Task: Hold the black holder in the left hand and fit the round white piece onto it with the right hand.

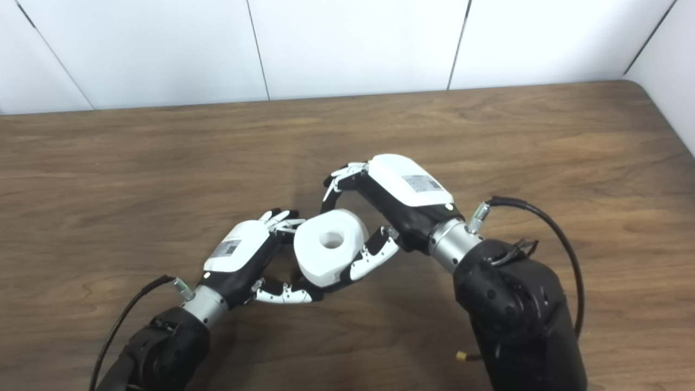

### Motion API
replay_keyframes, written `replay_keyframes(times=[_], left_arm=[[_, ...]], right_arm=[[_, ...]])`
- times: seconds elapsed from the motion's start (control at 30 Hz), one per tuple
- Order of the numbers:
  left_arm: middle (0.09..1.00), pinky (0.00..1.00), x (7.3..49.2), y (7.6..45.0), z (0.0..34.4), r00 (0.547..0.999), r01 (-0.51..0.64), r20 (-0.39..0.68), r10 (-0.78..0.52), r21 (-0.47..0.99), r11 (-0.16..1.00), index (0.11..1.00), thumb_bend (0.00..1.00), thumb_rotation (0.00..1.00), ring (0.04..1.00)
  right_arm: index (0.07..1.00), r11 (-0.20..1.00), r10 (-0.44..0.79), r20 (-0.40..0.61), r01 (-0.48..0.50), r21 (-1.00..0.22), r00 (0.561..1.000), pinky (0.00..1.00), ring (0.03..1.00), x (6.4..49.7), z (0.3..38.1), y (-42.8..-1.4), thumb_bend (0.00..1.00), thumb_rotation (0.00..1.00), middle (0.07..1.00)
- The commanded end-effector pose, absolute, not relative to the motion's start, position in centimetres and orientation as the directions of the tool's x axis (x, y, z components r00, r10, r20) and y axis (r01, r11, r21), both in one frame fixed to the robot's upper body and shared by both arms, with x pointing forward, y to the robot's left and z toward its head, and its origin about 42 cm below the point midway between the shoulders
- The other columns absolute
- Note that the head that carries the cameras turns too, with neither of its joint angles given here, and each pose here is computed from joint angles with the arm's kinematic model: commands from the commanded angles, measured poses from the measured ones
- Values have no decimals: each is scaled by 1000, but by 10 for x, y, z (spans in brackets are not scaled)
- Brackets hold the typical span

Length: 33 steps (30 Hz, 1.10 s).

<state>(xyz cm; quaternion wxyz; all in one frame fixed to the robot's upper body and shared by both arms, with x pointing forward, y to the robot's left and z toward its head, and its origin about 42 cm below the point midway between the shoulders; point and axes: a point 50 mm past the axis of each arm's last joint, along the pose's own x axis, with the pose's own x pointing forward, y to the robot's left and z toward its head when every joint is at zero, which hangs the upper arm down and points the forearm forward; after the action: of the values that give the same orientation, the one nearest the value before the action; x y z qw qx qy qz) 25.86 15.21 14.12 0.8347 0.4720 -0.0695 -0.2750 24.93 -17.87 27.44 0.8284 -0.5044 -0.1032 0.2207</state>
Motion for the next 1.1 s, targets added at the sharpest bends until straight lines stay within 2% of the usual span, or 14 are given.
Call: replay_keyframes(times=[0.0,1.07], left_arm=[[825,1000,246,163,102,791,558,-384,-477,772,304,489,518,50,953],[823,1000,248,159,104,796,546,-369,-480,780,305,489,518,50,946]], right_arm=[[482,390,480,19,-194,-900,877,929,887,249,284,-177,523,141,809],[482,393,484,15,-202,-897,875,919,887,251,275,-170,522,142,812]])
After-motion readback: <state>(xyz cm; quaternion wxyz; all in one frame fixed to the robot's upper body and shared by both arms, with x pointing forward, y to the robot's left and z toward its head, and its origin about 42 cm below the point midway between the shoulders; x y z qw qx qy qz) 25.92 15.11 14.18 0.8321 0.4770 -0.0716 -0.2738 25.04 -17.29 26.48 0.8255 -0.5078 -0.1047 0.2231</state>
